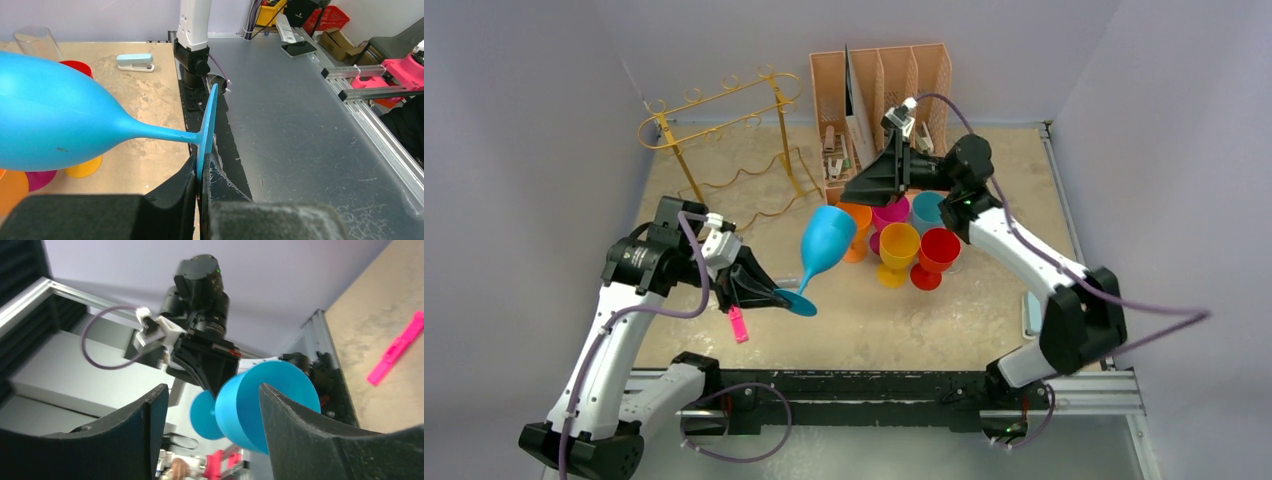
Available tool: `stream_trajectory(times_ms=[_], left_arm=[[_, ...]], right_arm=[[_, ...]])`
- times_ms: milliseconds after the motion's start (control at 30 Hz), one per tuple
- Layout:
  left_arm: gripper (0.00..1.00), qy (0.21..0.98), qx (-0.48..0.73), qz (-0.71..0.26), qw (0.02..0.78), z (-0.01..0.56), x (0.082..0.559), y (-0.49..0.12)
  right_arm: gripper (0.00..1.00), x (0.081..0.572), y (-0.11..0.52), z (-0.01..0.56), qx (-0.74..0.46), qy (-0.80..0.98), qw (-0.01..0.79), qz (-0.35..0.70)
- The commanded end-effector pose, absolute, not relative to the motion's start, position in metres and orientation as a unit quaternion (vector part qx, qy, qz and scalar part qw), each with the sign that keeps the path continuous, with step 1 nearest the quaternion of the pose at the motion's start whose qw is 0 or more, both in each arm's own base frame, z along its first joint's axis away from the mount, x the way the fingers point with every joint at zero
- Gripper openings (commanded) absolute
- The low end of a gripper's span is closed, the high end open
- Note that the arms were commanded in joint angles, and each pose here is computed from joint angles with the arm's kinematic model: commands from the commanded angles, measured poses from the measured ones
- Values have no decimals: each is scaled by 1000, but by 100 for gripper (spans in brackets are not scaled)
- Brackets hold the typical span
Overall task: Take the wine glass off the wine glass rack
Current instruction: Place the wine glass at the center of the board.
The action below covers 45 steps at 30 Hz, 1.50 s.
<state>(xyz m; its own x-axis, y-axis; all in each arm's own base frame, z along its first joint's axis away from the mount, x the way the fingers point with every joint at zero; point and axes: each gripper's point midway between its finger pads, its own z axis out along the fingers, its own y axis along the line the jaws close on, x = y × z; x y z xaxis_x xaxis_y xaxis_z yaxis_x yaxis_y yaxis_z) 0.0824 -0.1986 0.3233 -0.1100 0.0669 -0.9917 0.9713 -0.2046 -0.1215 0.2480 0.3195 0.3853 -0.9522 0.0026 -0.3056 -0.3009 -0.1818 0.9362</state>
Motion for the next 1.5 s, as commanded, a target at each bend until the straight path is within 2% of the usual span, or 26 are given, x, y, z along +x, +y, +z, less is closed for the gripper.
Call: stream_trajectory(times_ms=[0,100,233,467,667,900,1100,1267,1467], left_arm=[[0,461,548,-554,424,337,79,-198],[0,459,551,-550,427,338,79,-198],[0,449,553,-554,432,341,83,-200],[0,444,553,-557,433,343,81,-200],[0,457,550,-552,428,339,78,-198],[0,457,553,-547,432,340,72,-197],[0,449,551,-556,431,342,71,-197],[0,441,552,-561,432,344,70,-198],[0,450,551,-557,429,342,74,-198]], right_arm=[[71,224,305,376,-191,688,210,667],[72,210,298,365,-202,725,198,628],[67,194,307,377,-221,688,165,672],[66,173,327,371,-251,684,134,672],[69,176,325,370,-240,696,145,661],[74,220,300,363,-166,741,239,605],[75,232,308,376,-156,719,232,636],[71,219,318,394,-179,670,192,694],[55,199,329,404,-210,655,162,708]])
